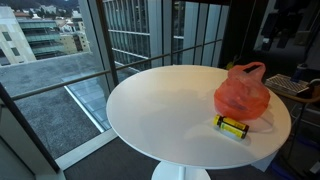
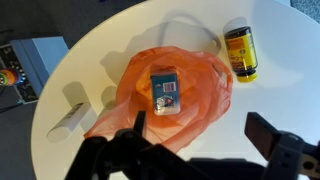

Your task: Pick up the brown bottle with a yellow lid from the orange plastic bag and put it on the table

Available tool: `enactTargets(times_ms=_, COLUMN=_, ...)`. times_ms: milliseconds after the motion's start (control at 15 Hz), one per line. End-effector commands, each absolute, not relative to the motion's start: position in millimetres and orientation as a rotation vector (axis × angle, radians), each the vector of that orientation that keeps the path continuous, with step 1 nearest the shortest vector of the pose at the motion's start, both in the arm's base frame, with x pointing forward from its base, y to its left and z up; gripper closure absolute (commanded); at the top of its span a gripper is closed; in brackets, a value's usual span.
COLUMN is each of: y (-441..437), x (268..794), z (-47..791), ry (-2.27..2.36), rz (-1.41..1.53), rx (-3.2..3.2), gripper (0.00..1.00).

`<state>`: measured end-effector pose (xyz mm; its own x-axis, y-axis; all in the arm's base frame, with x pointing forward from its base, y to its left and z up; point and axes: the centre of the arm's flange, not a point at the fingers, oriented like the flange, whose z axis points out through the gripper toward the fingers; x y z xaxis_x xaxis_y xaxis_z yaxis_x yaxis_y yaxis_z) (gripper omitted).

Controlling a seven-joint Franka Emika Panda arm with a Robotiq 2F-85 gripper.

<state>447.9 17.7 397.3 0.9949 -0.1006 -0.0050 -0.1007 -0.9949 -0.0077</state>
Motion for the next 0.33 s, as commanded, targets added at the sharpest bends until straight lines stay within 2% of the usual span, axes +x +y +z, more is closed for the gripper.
enactTargets(times_ms=0, y=13.6, x=447.3, z=402.1, ry=0.163, rz=0.002, rx=-3.138, gripper=0.00)
enactTargets(times_ms=267, y=8.2, x=446.0, z=407.6, ry=0.174, rz=-0.001, rx=-3.143, gripper=0.00)
